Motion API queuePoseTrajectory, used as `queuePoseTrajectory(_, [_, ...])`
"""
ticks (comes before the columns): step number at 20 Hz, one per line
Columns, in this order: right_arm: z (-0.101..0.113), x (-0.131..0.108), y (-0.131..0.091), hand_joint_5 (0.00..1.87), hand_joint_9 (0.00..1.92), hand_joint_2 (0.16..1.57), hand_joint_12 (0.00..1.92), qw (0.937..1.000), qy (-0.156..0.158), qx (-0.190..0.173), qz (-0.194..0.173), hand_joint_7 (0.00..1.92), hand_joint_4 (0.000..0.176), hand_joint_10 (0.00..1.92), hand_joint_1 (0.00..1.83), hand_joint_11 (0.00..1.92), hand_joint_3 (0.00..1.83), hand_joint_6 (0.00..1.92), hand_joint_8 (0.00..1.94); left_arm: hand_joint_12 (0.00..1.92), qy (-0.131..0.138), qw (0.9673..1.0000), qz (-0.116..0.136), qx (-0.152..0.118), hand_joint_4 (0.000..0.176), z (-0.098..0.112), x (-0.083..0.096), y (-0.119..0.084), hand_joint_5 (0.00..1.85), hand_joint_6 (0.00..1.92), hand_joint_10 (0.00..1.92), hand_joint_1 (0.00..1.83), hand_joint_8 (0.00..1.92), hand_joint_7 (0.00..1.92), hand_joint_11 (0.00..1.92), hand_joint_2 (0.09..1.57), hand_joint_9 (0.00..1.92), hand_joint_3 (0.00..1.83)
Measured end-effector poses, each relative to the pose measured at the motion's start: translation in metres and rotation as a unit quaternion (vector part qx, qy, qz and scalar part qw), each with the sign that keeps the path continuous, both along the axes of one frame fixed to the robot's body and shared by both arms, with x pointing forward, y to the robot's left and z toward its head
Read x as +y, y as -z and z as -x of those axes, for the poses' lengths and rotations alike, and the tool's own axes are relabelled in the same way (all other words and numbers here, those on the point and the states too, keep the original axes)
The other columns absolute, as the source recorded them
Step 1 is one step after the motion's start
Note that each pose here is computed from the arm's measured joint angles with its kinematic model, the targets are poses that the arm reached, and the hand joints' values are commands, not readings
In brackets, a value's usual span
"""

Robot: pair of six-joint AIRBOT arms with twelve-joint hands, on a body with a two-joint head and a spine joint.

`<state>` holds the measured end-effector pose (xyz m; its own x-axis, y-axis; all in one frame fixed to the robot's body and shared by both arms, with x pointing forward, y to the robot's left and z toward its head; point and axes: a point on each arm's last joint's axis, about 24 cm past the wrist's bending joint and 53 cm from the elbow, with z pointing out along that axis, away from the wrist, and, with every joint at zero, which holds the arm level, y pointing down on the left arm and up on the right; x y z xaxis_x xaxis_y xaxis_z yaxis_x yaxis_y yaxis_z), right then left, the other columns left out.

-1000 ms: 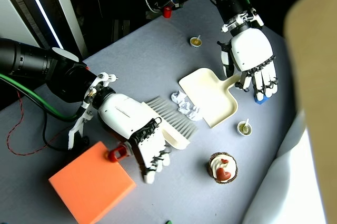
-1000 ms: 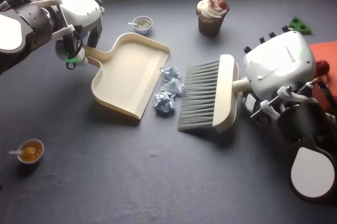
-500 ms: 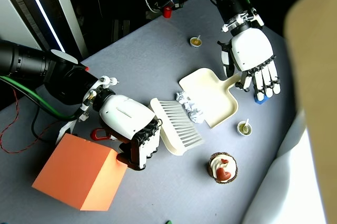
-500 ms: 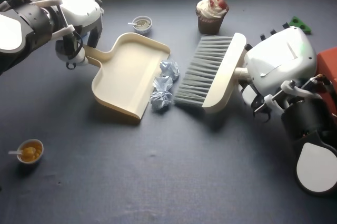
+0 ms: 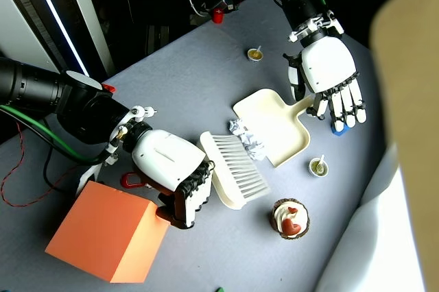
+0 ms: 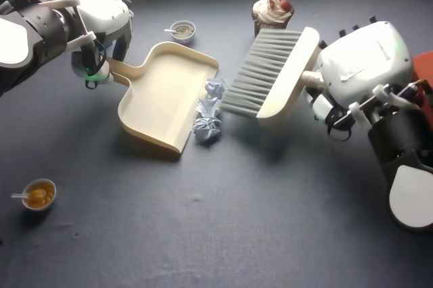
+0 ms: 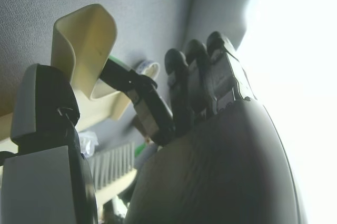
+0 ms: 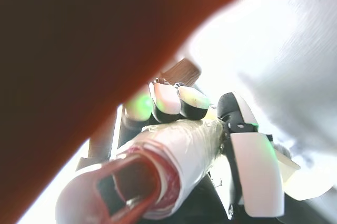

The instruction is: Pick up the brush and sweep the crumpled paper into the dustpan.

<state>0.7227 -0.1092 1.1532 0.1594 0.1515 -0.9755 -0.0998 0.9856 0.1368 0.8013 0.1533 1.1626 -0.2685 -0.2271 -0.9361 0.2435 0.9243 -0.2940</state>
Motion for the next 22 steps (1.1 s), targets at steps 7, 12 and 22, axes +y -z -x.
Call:
queuePoseTrajectory(7, [-0.006, 0.016, 0.004, 1.19, 1.35, 1.39, 1.92, 0.9965, -0.060, 0.058, 0.007, 1.33, 0.000, 1.92, 0.81, 1.32, 0.00, 1.92, 1.94, 0.03, 0.000, 1.0000, 0.001, -0.001, 0.000, 0.000, 0.000, -0.001, 1.03, 0.90, 0.01, 1.12, 0.00, 0.34, 0.14, 1.10, 0.21, 0.00])
queuePoseTrajectory(12, [-0.013, 0.015, 0.006, 1.18, 1.36, 1.38, 1.92, 0.9896, -0.074, 0.094, 0.079, 1.34, 0.000, 1.92, 0.88, 1.32, 0.00, 1.92, 1.94, 0.02, 0.000, 1.0000, 0.002, -0.002, 0.000, -0.001, -0.001, -0.002, 1.01, 0.93, 0.00, 1.11, 0.00, 0.32, 0.13, 1.10, 0.18, 0.00])
queuePoseTrajectory(22, [-0.005, 0.022, 0.009, 1.16, 1.35, 1.31, 1.92, 0.9805, -0.090, 0.162, 0.065, 1.33, 0.000, 1.92, 0.92, 1.32, 0.00, 1.92, 1.94, 0.03, 0.001, 1.0000, 0.002, -0.002, 0.000, -0.001, -0.001, -0.003, 1.03, 0.89, 0.00, 1.13, 0.00, 0.33, 0.14, 1.09, 0.20, 0.00])
